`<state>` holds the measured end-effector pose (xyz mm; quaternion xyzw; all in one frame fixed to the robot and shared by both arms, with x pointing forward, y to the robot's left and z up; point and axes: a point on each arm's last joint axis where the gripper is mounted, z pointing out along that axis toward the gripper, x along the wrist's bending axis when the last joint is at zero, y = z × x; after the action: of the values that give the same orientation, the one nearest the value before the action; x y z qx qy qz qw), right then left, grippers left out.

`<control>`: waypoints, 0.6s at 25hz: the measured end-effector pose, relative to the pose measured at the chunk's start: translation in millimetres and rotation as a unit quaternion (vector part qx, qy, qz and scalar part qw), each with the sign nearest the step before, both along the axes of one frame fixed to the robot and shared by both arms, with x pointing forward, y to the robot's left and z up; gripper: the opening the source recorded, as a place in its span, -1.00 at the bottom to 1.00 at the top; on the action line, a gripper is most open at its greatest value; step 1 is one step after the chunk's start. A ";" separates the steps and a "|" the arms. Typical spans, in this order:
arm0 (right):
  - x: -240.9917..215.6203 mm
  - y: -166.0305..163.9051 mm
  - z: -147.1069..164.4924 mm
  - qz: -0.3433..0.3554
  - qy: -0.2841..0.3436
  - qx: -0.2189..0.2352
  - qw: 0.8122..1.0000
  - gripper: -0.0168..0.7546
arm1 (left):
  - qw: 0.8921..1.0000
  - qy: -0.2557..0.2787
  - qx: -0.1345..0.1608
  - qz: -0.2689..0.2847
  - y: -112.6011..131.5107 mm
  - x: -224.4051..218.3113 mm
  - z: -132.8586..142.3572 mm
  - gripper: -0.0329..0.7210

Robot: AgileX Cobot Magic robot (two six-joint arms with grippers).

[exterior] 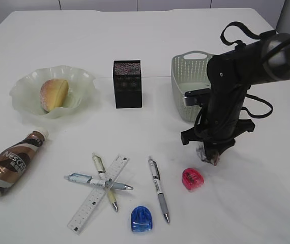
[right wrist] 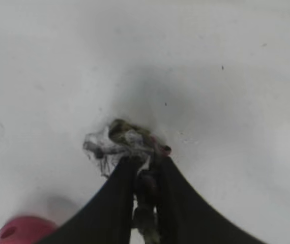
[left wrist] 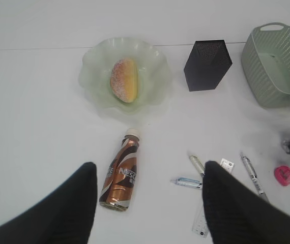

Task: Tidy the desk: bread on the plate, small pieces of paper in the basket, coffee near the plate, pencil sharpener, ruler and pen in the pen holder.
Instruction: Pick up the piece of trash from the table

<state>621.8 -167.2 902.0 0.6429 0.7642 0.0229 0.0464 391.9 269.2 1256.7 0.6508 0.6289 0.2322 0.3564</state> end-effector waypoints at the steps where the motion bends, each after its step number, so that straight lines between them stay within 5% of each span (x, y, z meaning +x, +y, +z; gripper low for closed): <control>1: -0.2 -0.1 0.0 0.000 0.001 0.000 1.000 -0.70 | 1.000 0.000 0.000 0.000 0.0 0.0 0.0 0.35; 4: -1.5 -0.6 -0.1 -0.001 0.008 -0.003 1.000 -0.95 | 1.000 0.000 0.000 0.000 0.0 0.0 0.0 0.35; 9: -3.5 -1.0 4.7 -0.005 0.034 -0.010 0.999 -0.99 | 1.000 0.000 0.000 0.000 0.0 0.0 0.0 0.35; 15: -1.3 2.9 47.0 0.004 0.026 0.009 1.000 -0.99 | 1.000 0.000 0.000 0.000 0.0 0.0 0.0 0.35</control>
<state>620.5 -164.4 949.0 0.6406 0.7674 0.0131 0.0208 391.9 269.2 1256.7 0.6508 0.6289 0.2322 0.3564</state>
